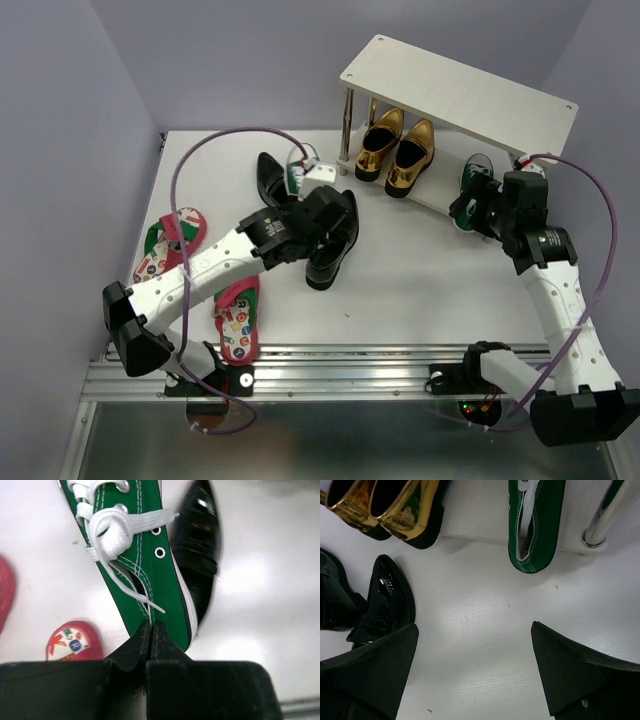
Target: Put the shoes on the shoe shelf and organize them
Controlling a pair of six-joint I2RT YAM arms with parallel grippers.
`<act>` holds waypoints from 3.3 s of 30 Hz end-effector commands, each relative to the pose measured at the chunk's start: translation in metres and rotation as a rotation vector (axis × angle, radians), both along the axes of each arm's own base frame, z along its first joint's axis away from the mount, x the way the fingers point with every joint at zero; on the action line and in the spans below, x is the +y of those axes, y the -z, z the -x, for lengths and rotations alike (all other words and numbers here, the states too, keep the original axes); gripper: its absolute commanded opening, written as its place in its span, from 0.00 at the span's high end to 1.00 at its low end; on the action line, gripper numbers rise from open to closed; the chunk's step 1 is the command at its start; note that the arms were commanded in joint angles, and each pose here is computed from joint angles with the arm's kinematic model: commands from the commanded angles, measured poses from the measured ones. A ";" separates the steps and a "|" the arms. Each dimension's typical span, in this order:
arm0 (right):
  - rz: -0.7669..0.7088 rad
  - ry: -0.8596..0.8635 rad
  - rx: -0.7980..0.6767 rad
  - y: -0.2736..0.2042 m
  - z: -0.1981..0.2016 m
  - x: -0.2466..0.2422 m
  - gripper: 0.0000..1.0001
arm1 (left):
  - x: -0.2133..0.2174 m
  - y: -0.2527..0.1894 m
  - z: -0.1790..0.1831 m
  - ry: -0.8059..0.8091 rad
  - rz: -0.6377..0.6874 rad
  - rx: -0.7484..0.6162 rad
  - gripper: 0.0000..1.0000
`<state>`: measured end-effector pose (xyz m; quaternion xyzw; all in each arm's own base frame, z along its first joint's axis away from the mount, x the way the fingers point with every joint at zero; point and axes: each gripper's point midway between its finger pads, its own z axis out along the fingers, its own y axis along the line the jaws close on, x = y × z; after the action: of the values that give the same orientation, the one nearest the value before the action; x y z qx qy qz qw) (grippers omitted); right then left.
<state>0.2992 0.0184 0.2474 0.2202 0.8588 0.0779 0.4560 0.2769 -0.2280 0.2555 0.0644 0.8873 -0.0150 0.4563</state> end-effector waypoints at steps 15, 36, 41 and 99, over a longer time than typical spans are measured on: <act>0.033 0.173 -0.160 -0.056 0.033 -0.031 0.00 | -0.188 0.047 0.092 0.557 0.028 0.002 1.00; 0.031 0.135 -0.059 -0.032 0.054 -0.026 0.00 | -0.163 0.019 0.080 0.447 0.006 0.039 0.18; 0.018 0.033 0.041 -0.005 0.055 -0.010 0.00 | -0.071 -0.005 0.033 0.256 0.095 0.039 0.21; 0.165 -0.105 0.238 0.114 0.087 0.146 0.99 | 0.096 -0.024 -0.071 -0.265 0.297 -0.083 0.20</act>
<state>0.1940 0.1758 0.0794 0.1208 0.9493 0.0017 0.2902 0.3425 -0.1322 0.2556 -0.1159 0.8759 -0.0635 0.4640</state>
